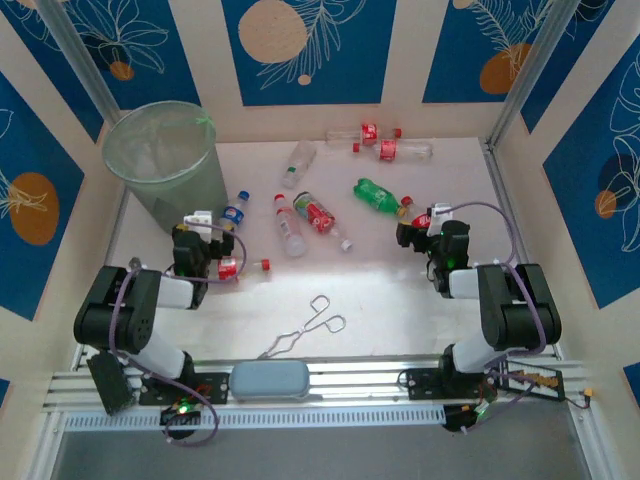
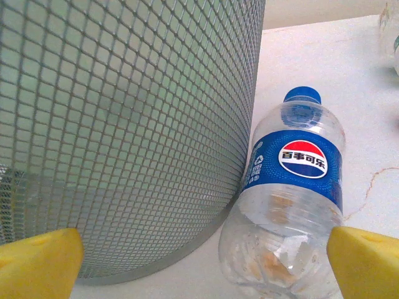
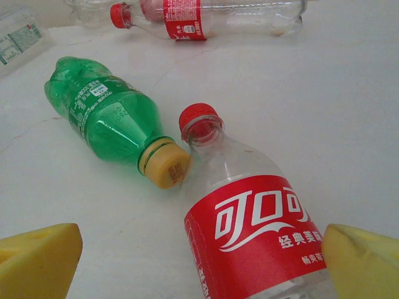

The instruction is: Put the plastic bottles in the bin

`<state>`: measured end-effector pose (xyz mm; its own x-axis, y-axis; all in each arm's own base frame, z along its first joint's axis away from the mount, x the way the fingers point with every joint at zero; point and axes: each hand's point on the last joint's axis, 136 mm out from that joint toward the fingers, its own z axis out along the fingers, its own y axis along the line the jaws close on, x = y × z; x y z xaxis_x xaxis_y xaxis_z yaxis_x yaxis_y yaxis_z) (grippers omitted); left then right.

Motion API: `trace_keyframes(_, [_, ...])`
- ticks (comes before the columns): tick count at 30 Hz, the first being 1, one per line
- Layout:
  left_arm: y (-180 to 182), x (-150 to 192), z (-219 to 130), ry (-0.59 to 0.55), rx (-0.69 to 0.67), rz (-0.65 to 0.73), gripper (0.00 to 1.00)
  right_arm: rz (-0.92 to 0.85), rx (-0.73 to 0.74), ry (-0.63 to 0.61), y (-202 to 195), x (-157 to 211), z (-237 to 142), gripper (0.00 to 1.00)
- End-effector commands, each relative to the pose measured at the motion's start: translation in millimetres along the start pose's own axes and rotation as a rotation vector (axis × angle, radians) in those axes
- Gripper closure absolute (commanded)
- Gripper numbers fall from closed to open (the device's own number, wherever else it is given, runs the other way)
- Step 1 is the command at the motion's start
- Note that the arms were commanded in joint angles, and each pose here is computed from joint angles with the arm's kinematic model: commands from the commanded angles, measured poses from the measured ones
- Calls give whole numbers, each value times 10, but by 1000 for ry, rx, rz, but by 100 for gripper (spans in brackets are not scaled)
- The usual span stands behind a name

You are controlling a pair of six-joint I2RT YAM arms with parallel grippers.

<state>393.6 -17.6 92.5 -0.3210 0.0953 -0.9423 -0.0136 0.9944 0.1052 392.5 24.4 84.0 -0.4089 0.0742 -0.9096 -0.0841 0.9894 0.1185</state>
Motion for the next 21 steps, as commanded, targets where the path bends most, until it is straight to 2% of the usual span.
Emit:
trace_keyframes(1, [2, -11, 10, -7, 11, 11, 0, 6, 5, -34, -17, -100, -6, 1])
trace_keyframes(21, [-5, -8, 15, -4, 14, 10, 0, 8, 3, -31, -16, -97, -1, 1])
